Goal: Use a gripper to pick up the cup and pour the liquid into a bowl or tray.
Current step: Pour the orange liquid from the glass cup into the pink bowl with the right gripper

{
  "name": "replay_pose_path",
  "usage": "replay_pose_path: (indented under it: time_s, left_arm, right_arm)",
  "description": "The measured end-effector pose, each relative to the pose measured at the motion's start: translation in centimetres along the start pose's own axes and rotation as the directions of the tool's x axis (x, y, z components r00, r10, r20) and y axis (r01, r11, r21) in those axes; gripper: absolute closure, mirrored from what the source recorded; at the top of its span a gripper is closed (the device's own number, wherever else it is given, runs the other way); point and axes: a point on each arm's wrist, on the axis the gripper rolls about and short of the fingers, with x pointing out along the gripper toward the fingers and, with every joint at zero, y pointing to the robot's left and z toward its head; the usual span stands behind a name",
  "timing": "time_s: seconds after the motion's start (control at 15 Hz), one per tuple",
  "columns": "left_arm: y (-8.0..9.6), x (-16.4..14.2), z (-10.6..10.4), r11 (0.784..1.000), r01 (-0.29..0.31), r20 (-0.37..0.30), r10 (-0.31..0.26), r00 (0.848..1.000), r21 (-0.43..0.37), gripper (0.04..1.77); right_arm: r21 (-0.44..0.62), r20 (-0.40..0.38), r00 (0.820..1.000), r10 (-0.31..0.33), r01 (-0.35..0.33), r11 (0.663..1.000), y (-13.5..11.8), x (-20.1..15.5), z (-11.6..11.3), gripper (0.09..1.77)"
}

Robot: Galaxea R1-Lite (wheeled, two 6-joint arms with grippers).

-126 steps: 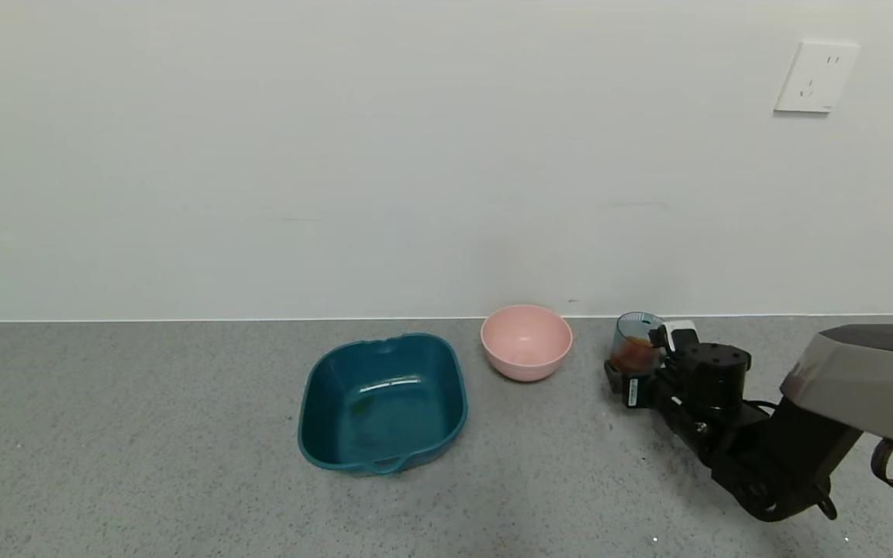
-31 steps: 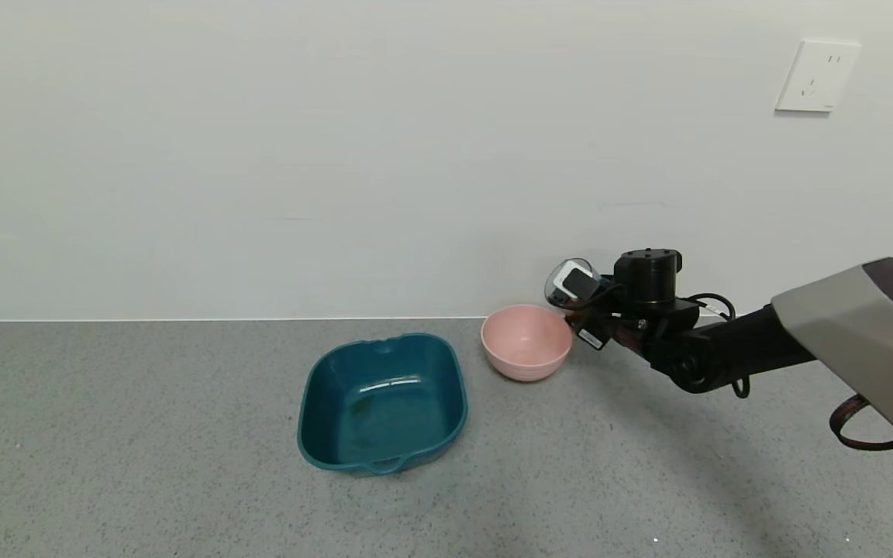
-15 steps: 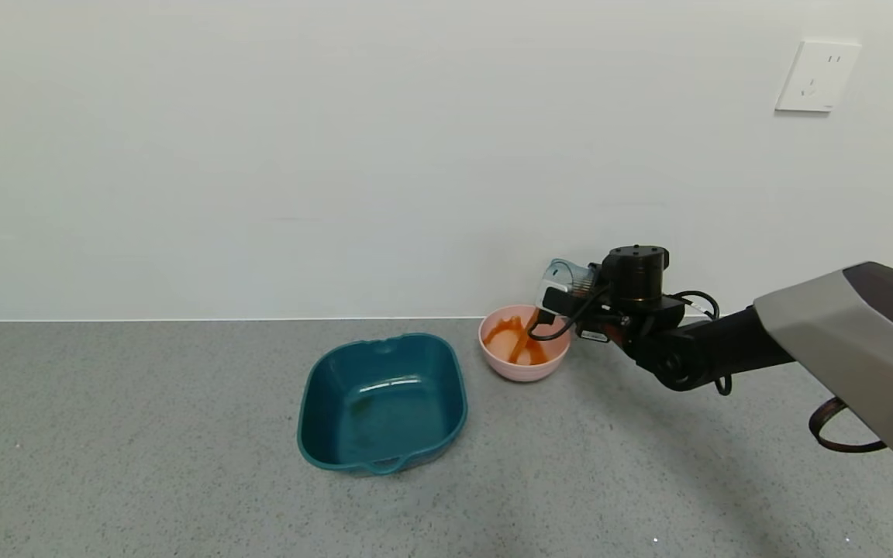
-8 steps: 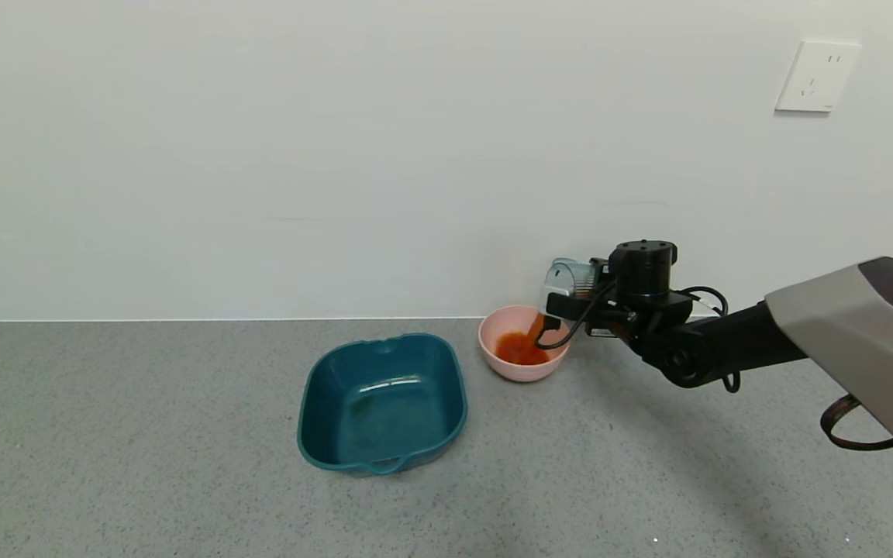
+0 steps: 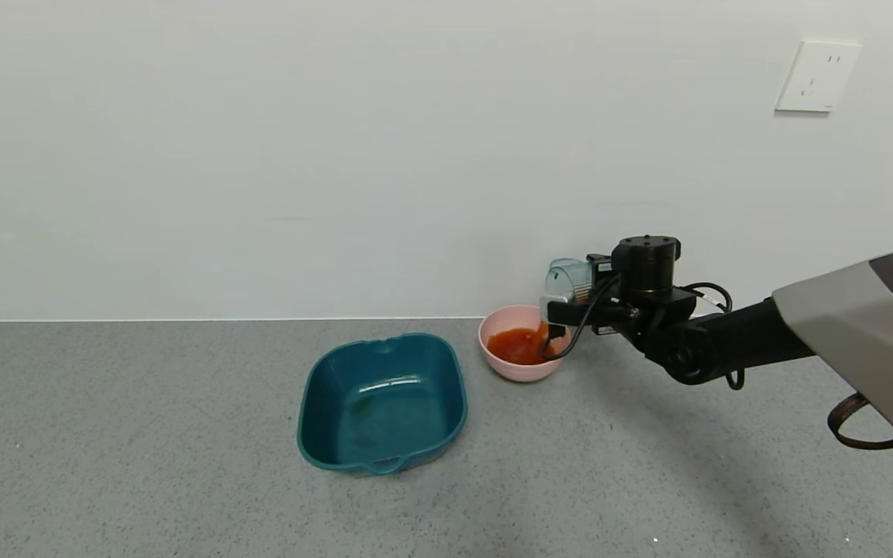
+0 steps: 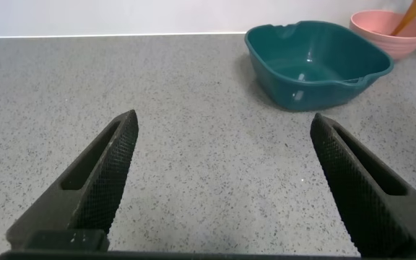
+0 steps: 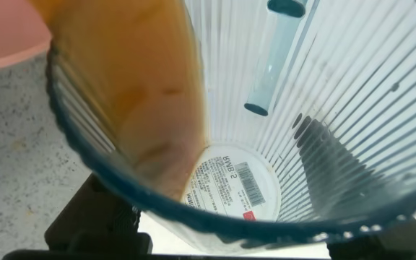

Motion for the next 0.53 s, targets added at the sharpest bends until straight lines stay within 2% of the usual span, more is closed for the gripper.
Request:
replay_pose_path:
  time_s: [0.53]
  left_arm:
    - [0.00, 0.00, 0.00, 1.000, 0.000, 0.000, 0.000, 1.000, 0.000, 0.09]
  right_arm:
    - [-0.152, 0.015, 1.000, -0.011, 0.013, 0.988, -0.63, -0.61, 0.61, 0.50]
